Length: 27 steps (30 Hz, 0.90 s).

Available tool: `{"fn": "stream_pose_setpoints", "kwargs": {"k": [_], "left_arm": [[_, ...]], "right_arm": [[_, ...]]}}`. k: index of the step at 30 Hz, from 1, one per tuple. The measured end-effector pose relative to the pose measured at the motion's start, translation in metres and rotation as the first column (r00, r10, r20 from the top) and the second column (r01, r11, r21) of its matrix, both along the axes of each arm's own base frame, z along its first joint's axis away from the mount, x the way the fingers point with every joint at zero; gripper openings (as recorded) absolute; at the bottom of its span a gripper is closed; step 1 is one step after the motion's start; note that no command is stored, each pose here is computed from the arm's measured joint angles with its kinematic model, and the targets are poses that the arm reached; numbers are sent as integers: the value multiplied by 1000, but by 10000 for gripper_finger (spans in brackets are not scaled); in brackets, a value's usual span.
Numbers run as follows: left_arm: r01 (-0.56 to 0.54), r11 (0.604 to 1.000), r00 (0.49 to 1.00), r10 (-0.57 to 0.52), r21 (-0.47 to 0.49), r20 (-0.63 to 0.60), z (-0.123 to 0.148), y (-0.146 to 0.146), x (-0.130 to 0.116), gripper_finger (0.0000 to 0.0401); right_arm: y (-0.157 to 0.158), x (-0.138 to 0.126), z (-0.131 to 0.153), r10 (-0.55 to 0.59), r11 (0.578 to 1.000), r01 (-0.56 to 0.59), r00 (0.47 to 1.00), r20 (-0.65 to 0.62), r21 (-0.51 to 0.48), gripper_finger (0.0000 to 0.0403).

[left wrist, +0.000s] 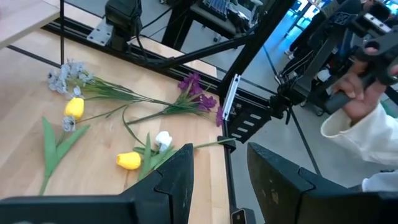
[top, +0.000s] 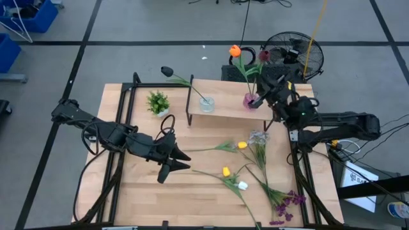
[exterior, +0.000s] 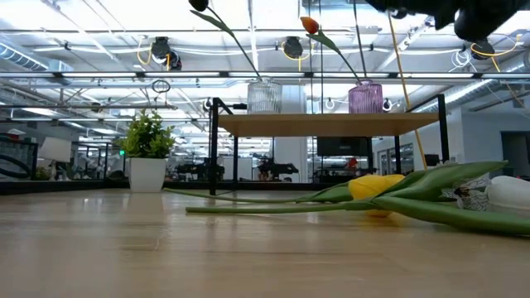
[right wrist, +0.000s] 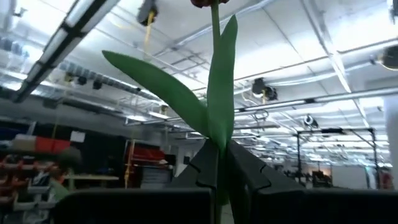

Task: Pick and place flowers into a vace then onto a shelf
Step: Put the red tulip into the purple vase

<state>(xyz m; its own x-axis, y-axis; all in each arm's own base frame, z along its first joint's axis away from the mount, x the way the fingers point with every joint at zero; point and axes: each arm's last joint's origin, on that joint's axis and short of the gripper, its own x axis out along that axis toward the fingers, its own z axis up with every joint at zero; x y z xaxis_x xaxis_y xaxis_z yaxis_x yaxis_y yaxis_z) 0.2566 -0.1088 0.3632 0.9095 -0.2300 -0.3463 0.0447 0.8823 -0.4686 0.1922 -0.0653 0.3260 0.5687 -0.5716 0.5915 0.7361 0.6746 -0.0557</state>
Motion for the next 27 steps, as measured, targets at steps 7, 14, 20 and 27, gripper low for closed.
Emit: {"fn": "stream_pose_setpoints", "kwargs": {"k": [7,14,20,27], "left_arm": [[1,1000,1000,-1,1,0,0,0,0,154],[-4,1000,1000,4,2,0,0,1,1,154],[-17,1000,1000,17,2,0,0,5,2,154],[-23,1000,1000,23,2,0,0,7,3,154]], "right_arm": [[-10,-6,-1,-7,999,8,1000,23,-41,5],[-19,-4,-8,5,1000,-4,1000,-18,29,4],[-21,-2,-12,-36,998,40,996,-79,56,19],[-26,1,-24,-82,972,107,989,-122,208,69]]}}
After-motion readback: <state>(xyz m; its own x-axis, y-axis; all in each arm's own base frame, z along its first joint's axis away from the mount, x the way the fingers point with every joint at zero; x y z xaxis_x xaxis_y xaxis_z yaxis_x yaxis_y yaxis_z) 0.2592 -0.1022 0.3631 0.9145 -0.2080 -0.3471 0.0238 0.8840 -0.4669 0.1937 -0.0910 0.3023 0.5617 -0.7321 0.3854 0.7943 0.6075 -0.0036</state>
